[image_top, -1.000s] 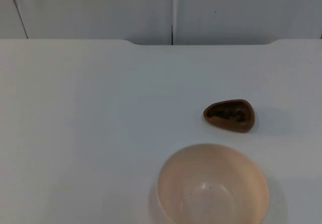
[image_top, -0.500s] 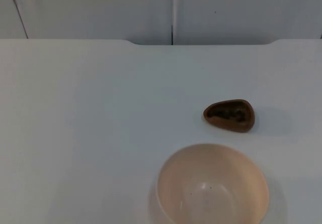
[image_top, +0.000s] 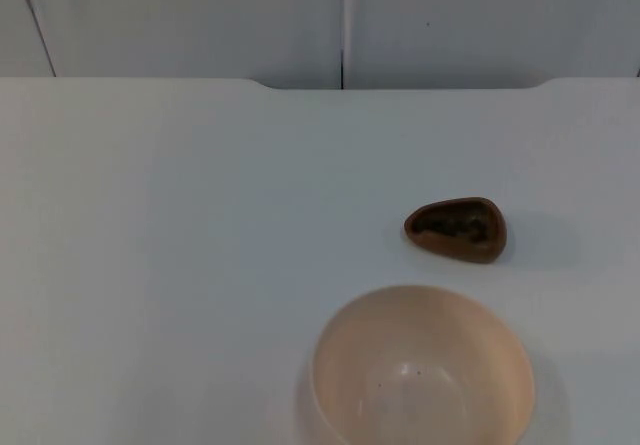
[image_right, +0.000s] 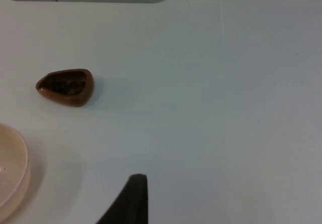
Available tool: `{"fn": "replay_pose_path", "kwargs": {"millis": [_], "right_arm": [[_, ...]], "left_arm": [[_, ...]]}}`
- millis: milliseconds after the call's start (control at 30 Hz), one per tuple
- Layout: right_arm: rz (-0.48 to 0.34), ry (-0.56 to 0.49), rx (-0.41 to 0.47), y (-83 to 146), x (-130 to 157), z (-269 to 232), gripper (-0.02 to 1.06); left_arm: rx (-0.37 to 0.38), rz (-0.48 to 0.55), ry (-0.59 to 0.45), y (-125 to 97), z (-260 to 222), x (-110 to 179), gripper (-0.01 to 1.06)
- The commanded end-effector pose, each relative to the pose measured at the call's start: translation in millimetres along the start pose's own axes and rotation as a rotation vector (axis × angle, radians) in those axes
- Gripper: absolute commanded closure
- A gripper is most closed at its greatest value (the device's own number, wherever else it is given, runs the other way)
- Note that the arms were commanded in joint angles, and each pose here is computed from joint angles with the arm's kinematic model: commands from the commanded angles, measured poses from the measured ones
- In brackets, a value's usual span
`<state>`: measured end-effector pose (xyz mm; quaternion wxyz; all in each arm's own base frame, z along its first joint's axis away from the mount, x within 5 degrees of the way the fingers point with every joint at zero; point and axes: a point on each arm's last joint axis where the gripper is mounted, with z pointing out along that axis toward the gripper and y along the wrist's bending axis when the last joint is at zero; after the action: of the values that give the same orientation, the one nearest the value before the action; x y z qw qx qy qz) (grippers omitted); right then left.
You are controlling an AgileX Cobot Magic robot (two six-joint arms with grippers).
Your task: Pick up the bowl with the left hand and pour the coffee beans from the cup into the bowl with the right hand.
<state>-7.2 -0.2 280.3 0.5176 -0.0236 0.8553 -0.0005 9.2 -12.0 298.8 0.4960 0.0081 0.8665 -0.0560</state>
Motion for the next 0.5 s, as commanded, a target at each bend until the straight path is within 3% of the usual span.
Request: {"fn": "replay_pose_path", "kwargs": {"millis": [0,400,467], "right_arm": [[-0.001,-0.007,0.002,0,0,0,-0.01],[-0.001,-0.007,0.002,0,0,0,-0.01],[-0.001,-0.007,0.002,0,0,0,-0.01]], "left_arm": [[0.028,-0.014,0.007,-2,3,-8,0.00],[0.042,-0.027,0.138,-2,25,-47,0.00],[0.076,-0.019,0.168,-4,32,-56,0.00]]}}
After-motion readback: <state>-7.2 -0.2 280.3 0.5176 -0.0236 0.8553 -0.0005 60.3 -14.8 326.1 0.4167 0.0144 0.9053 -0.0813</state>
